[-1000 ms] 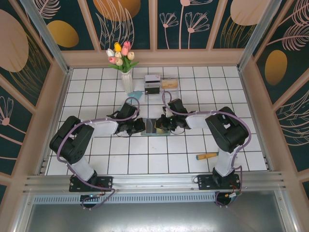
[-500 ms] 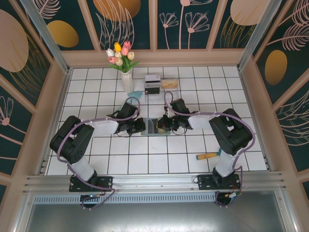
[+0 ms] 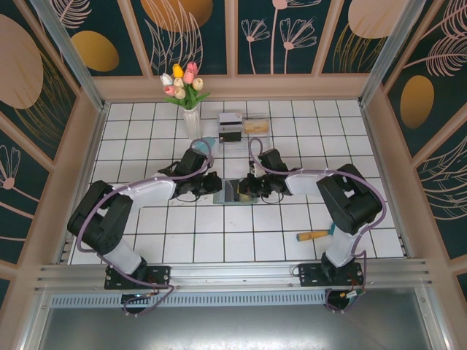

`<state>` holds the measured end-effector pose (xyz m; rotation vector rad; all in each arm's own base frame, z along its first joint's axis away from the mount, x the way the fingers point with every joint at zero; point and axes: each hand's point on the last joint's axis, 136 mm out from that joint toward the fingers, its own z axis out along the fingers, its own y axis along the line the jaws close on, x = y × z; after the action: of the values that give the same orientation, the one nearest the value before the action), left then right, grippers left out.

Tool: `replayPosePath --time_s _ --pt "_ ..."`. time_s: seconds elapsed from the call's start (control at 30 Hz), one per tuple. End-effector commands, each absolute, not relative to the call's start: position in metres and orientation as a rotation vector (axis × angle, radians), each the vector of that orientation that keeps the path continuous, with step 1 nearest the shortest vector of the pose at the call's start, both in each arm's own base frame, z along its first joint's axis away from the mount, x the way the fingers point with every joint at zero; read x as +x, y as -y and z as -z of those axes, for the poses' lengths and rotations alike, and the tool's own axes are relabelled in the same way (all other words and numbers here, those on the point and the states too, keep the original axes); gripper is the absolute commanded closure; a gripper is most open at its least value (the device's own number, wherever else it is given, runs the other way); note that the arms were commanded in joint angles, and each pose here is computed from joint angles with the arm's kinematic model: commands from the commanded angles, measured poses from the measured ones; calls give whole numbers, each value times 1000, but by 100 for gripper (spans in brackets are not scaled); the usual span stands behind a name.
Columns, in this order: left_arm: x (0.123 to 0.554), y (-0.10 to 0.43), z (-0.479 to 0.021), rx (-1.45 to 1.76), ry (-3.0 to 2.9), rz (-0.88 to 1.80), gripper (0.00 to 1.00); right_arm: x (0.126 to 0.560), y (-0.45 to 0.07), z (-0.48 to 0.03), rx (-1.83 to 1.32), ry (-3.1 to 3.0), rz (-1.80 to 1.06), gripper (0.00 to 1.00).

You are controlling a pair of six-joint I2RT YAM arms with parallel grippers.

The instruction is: Take the credit cards out of the card holder

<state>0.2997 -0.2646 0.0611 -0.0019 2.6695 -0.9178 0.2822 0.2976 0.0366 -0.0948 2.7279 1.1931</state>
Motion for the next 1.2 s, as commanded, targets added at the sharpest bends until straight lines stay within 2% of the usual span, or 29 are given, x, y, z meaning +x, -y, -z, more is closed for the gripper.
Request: replayPosePath --time_s 0.0,0.13,0.3,0.6,0.8,1.0,1.17 --pt "300 287 -65 51 -2656 1030 93 281 -294 -38 -86 -2731 -1199 89" --pt "302 283 -35 20 -2735 937 100 283 -296 -40 -86 -2726 -1213 87" --pt "295 270 -9 8 -2801 837 100 282 -298 -41 -87 -2718 -1238 85" --pt "285 257 3 2 -2846 760 100 284 -305 -42 -86 -2691 -1307 81" --pt "284 255 5 0 -2851 743 100 288 -306 -37 -69 -2705 -1286 83" --pt "285 246 6 -15 -2855 671 96 287 -293 -35 -52 -2723 -1217 92" --pt "282 242 10 -2 -2867 644 96 284 -277 -38 -38 -2722 -1222 92"
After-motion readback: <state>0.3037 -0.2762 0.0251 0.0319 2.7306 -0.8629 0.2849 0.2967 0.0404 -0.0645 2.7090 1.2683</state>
